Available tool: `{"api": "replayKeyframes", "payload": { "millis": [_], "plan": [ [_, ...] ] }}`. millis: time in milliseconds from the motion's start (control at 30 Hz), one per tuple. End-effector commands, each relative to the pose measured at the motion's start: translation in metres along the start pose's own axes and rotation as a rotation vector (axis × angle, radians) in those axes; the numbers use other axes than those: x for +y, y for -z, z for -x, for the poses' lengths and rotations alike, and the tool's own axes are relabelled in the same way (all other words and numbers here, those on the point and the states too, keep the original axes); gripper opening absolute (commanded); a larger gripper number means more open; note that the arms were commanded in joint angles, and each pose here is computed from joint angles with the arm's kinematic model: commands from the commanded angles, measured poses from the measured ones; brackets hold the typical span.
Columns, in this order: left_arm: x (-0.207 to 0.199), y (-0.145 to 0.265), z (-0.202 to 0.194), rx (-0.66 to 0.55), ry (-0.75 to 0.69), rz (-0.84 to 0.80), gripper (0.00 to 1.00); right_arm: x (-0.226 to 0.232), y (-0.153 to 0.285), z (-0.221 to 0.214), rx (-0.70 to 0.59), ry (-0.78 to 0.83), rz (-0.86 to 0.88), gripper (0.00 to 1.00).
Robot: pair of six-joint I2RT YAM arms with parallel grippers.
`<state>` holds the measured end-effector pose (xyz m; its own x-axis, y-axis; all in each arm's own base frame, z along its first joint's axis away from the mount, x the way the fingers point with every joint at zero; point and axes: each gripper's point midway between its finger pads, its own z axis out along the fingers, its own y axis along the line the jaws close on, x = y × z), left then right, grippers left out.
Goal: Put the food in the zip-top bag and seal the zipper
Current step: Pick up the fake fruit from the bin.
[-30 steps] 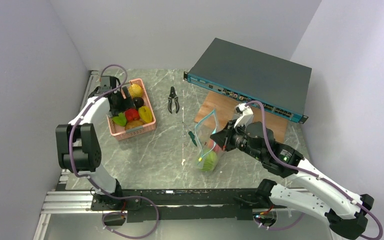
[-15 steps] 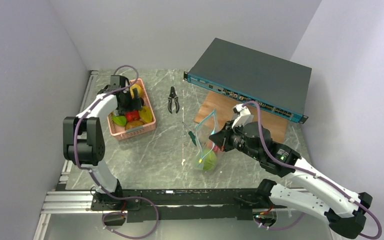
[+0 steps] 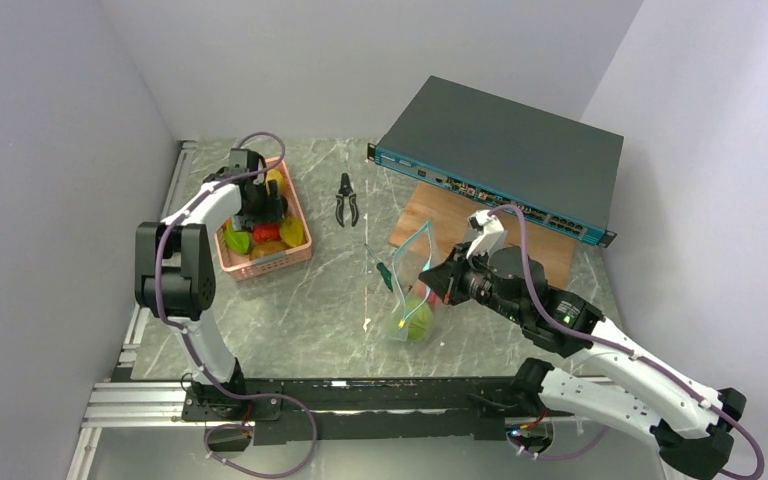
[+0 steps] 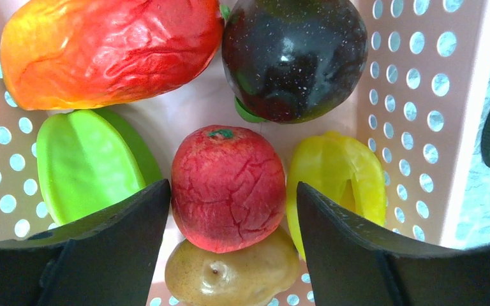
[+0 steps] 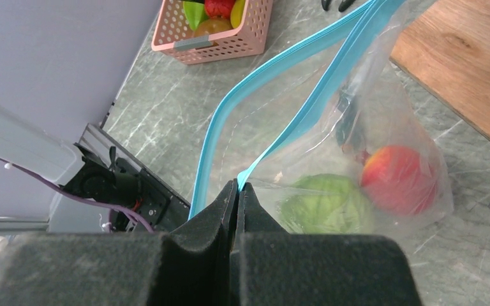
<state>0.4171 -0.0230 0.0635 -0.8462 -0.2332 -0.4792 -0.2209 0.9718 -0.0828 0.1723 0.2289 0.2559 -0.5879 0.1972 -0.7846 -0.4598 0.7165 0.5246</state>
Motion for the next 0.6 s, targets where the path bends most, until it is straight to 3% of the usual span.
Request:
{"api": "replayKeyframes", "payload": {
  "millis": [0,67,267,333,400,567],
  "plan": [
    [-0.001,0.001,-0.002,0.026,-0.04,0.012,0.71,0.011,0.003,0.009,-0.021,-0.014,0.039,0.0],
    [-0.003,0.007,0.002,0.027,-0.042,-0.002,0.64,0.013,0.002,0.008,-0.01,-0.015,0.046,0.0],
    [-0.008,0.042,0.017,-0.081,-0.068,-0.021,0.62,0.01,-0.001,0.008,-0.012,-0.005,0.028,0.0],
    [-0.012,0.058,0.025,-0.119,-0.071,-0.051,0.57,0.011,0.0,0.01,-0.007,0.006,0.023,0.0],
    [-0.022,0.076,0.03,-0.164,-0.078,-0.116,0.51,0.009,-0.002,0.006,-0.007,-0.001,0.023,0.0],
    [-0.052,0.128,0.028,-0.31,-0.141,-0.346,0.5,0.007,-0.01,0.003,0.0,0.001,0.017,0.0]
  ]
}}
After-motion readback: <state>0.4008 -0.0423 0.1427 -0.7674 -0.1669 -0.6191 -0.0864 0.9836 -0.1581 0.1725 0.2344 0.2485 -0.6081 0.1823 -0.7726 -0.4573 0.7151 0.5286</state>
